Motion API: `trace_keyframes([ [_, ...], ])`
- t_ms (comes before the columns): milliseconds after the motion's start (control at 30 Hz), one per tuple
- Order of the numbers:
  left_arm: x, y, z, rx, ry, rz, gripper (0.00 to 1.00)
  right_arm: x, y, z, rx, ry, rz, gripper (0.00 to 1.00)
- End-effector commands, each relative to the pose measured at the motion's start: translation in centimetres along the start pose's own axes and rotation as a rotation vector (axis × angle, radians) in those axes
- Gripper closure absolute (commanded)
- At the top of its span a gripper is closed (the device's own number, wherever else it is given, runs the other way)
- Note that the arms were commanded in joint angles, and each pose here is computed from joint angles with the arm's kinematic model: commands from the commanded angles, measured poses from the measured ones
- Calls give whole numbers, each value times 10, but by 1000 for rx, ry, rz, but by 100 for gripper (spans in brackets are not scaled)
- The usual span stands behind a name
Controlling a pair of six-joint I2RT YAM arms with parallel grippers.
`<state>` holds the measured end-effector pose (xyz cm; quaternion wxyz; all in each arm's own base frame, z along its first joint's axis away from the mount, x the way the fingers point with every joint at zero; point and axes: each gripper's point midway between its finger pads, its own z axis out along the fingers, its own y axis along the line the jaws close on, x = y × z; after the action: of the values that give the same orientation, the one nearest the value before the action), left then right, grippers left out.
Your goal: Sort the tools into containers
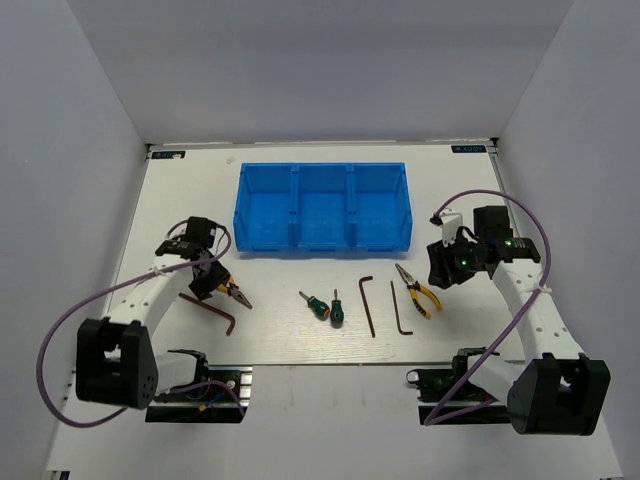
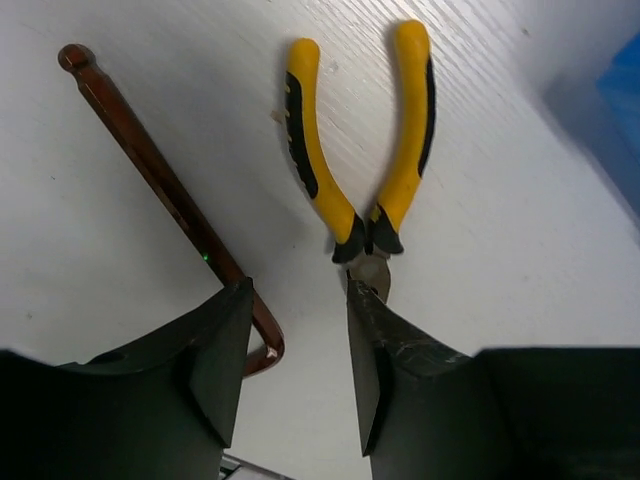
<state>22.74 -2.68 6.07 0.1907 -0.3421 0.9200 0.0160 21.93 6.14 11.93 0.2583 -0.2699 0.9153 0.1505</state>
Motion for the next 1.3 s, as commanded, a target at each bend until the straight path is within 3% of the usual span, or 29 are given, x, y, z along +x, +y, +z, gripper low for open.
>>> trace_keyframes([
  [0,-12,-3,14,-48,-47,-61,47,-6,-4,3,12,-26,7,46],
  [433,-8,-6,60,-107,-37,-82,54,-2,-10,8,30,0,30,46],
  [500,-5,-4,64,-113,-32,-89,64,-2,-10,8,30,0,30,46],
  [533,-6,-3,64,-119,-39,-88,79,-2,-11,7,35,-1,32,46],
  [633,-12,-9,51,-93,-57,-79,98,0,-10,7,31,8,27,46],
  [700,-24,-14,31,-57,-88,-69,100,1,-9,6,30,12,22,46],
  [833,-70,-49,-40,157,-249,7,100,5,-6,6,17,18,15,52],
  [900,-89,-69,-69,234,-284,44,100,5,-4,7,6,17,15,58],
  [1000,-110,-107,-99,390,-323,108,100,4,-3,8,-6,17,17,60],
  [1133,-132,-163,-115,581,-350,140,100,0,-4,7,-5,13,17,63],
  [1167,-135,-173,-95,555,-319,146,100,-1,-5,7,-2,13,16,65],
  [1267,-157,-214,-94,633,-346,156,100,-2,-8,7,3,15,10,74],
])
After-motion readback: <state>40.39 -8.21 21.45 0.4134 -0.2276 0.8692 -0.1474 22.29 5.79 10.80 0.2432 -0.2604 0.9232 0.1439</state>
